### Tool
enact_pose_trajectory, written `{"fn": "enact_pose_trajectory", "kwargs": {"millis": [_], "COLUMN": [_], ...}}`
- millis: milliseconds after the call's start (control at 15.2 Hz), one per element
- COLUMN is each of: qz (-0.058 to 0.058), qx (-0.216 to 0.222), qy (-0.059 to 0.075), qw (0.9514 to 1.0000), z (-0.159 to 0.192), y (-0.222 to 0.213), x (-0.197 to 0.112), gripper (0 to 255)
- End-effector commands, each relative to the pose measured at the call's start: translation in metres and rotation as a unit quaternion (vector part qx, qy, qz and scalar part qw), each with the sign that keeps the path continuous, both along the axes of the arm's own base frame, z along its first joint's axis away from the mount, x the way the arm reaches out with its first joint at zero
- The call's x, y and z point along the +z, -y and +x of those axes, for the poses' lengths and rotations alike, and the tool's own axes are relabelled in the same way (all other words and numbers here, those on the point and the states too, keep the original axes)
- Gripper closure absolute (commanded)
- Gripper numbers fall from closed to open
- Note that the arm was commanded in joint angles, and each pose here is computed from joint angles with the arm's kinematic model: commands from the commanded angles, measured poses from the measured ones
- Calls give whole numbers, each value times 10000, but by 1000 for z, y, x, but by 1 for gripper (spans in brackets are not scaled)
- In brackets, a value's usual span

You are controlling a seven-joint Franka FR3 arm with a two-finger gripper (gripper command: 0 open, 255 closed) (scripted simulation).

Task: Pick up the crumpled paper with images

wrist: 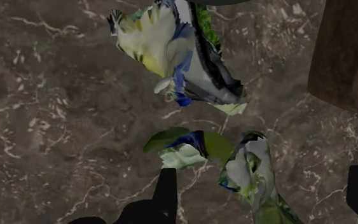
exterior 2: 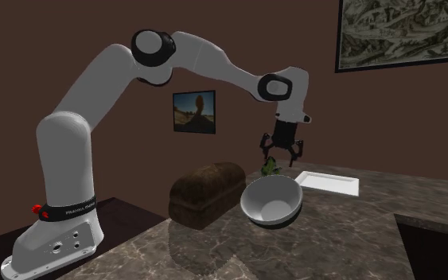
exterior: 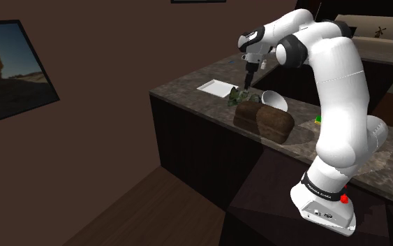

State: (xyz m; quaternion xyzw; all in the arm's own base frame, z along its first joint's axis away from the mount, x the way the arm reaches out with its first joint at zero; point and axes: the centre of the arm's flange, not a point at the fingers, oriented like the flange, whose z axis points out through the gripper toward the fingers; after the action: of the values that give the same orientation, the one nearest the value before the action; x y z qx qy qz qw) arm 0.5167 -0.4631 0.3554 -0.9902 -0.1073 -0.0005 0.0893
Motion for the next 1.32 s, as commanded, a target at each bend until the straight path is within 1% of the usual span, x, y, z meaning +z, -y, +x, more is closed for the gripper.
{"fn": "enact_pose_trajectory", "kwargs": {"millis": [0, 132, 264, 330, 924, 1254], "qz": [0, 0, 0, 0, 0, 0], "qx": [2, 2, 2, 2, 2, 2], "qy": [1, 1, 1, 2, 1, 1], "qw": [10000, 10000, 10000, 10000, 10000, 10000], "z": [-1, -1, -1, -1, -1, -1], "y": [-1, -1, -1, -1, -1, -1], "x": [-10, -21, -24, -24, -24, 3], "gripper": [0, 0, 0, 255, 255, 255]}}
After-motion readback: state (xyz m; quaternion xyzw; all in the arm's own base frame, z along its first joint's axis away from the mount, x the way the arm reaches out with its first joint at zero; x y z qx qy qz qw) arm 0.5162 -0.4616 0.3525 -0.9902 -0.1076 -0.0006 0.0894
